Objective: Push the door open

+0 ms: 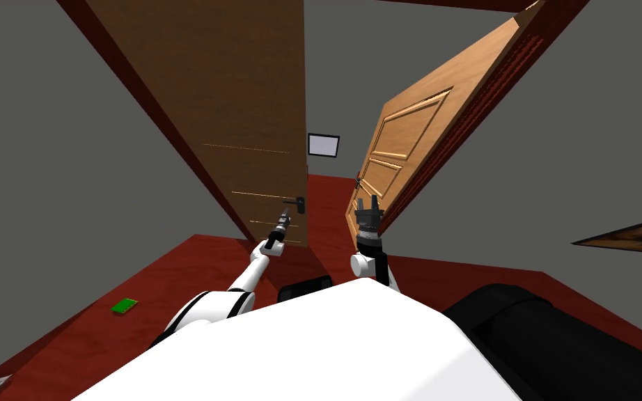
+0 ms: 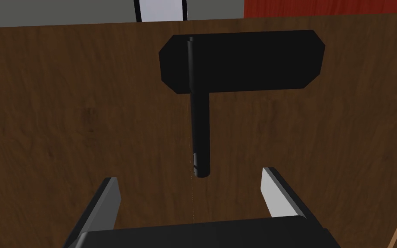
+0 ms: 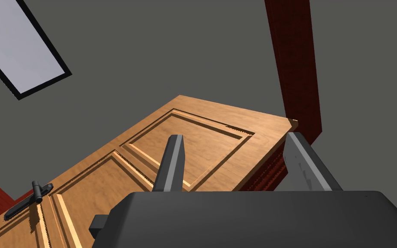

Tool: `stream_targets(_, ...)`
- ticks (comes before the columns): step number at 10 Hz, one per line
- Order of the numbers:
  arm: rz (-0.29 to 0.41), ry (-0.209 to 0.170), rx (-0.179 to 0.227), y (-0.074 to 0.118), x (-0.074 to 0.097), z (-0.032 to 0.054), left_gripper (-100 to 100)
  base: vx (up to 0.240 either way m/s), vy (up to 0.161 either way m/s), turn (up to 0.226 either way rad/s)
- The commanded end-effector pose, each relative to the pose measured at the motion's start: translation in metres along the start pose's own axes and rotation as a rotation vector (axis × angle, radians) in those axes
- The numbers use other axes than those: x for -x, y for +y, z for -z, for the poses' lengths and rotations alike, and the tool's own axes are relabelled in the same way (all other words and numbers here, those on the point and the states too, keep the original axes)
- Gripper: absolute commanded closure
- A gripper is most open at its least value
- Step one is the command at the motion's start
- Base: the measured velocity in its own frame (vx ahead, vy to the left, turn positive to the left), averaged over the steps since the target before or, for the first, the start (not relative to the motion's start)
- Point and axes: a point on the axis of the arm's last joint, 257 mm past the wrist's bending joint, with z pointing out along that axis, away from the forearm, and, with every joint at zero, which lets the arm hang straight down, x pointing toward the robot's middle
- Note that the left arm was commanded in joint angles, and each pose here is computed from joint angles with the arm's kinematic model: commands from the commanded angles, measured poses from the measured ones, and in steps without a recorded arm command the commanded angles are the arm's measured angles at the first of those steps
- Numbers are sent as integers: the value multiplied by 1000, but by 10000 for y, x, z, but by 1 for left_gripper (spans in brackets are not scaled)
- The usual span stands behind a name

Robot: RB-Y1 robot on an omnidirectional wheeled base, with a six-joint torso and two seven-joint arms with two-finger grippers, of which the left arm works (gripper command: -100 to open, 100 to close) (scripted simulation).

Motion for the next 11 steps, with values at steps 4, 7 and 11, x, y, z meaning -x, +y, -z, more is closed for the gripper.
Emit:
stream_targets(4, 7, 9, 23, 65, -58, -35, -100, 45, 45, -18)
stream_targets(7, -8, -4, 25, 73, 76, -23, -100, 137, -37, -21)
stream_targets(11, -5, -13, 27, 84, 113, -16, -100, 186, -46, -22)
